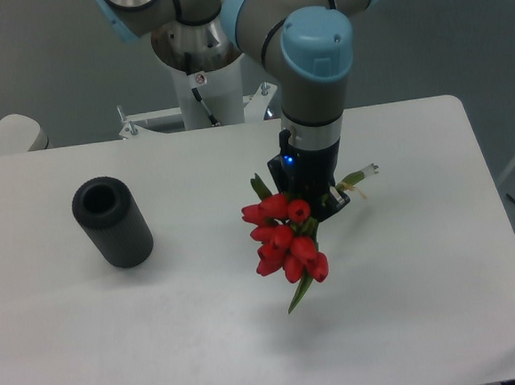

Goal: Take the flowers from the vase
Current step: 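Carry the tulip bouquet away from the vase over the table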

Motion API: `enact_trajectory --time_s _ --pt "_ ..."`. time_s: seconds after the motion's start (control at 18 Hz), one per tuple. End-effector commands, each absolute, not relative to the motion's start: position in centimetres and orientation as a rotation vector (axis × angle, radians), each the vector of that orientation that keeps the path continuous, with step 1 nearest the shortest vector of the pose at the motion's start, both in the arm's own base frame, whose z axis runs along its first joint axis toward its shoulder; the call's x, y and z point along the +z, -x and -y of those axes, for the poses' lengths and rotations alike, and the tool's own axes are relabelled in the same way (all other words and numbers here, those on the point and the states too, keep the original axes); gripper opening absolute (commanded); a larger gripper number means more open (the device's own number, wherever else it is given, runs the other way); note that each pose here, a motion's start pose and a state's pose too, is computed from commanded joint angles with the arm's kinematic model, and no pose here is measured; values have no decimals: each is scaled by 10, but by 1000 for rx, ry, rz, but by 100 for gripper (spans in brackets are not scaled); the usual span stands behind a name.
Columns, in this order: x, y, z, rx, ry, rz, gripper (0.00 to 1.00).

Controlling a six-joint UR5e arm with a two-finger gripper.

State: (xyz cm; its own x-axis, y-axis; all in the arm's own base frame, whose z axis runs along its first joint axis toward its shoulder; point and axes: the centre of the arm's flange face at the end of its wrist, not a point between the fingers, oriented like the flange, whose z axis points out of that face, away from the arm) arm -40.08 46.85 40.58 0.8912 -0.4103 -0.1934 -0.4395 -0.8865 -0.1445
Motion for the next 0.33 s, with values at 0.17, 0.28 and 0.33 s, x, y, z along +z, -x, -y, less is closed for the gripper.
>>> enact_trajectory --time_s 0.17,0.28,0.33 --pt "409 401 -470 264 2900 -679 1" --pt "405 397 -474 275 2922 -705 1" --pt "404 395 -475 277 2930 -713 1"
